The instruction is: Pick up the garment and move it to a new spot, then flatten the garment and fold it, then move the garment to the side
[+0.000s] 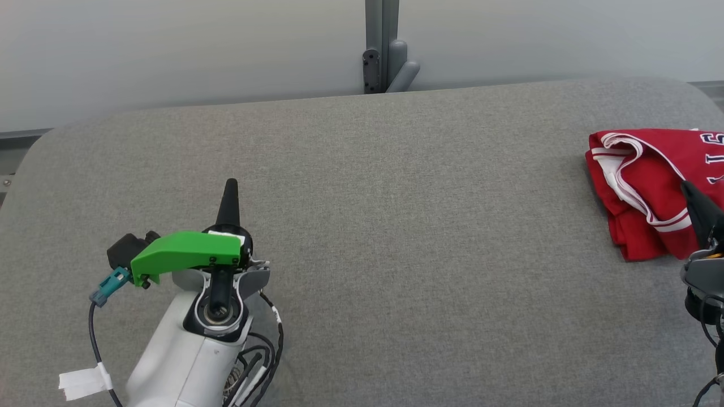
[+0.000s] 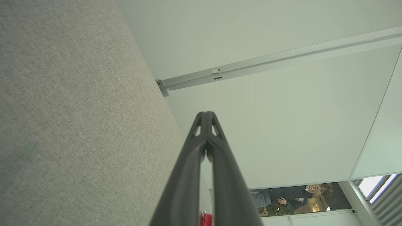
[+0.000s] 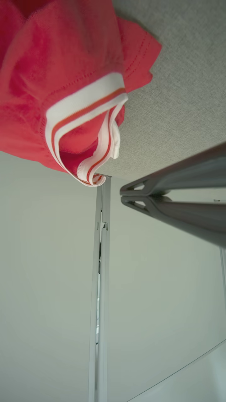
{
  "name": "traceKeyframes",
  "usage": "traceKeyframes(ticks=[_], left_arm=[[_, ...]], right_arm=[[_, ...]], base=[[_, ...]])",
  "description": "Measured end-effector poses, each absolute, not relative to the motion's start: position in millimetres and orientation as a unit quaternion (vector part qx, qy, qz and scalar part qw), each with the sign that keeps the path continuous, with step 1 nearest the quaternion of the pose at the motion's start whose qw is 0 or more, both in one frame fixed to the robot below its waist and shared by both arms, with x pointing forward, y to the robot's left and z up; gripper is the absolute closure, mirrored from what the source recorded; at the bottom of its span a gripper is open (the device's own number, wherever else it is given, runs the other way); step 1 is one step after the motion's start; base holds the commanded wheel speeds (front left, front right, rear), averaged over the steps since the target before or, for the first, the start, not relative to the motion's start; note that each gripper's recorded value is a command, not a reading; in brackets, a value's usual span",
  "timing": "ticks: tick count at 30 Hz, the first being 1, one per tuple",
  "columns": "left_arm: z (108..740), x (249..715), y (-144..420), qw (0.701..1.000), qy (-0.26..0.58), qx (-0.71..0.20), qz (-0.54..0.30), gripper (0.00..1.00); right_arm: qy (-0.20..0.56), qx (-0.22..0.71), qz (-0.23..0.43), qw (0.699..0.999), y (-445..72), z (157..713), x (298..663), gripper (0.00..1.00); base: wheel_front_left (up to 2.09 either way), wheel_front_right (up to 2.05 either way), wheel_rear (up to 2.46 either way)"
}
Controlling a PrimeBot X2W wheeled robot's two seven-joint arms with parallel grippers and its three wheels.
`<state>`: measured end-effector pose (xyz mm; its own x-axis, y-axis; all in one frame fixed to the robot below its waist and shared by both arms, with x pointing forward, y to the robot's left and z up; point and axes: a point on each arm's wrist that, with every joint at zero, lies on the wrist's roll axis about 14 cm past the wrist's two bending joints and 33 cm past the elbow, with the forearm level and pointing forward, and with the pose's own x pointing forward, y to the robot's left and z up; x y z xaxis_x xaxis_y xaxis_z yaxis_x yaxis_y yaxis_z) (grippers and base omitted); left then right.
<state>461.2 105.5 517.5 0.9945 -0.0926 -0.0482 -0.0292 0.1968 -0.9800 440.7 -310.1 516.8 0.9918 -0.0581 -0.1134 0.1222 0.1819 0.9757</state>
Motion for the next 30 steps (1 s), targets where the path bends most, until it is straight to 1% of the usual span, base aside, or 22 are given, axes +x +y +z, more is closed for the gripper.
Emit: traceKeyframes(ticks=[23,30], left_arm=[[523.6,476.3,100.8,0.718,0.045,-0.695,-0.009,1.0],[525.1,478.9,100.3,0.709,0.043,-0.703,-0.007,1.0]], right_arm=[[0.006,0.706,-0.036,0.708,-316.5,529.1,454.8,1.0],[0.001,0.717,-0.03,0.697,-317.7,532.5,457.6,1.0]], base=[[0.0,0.0,0.0],[0.0,0.0,0.0]])
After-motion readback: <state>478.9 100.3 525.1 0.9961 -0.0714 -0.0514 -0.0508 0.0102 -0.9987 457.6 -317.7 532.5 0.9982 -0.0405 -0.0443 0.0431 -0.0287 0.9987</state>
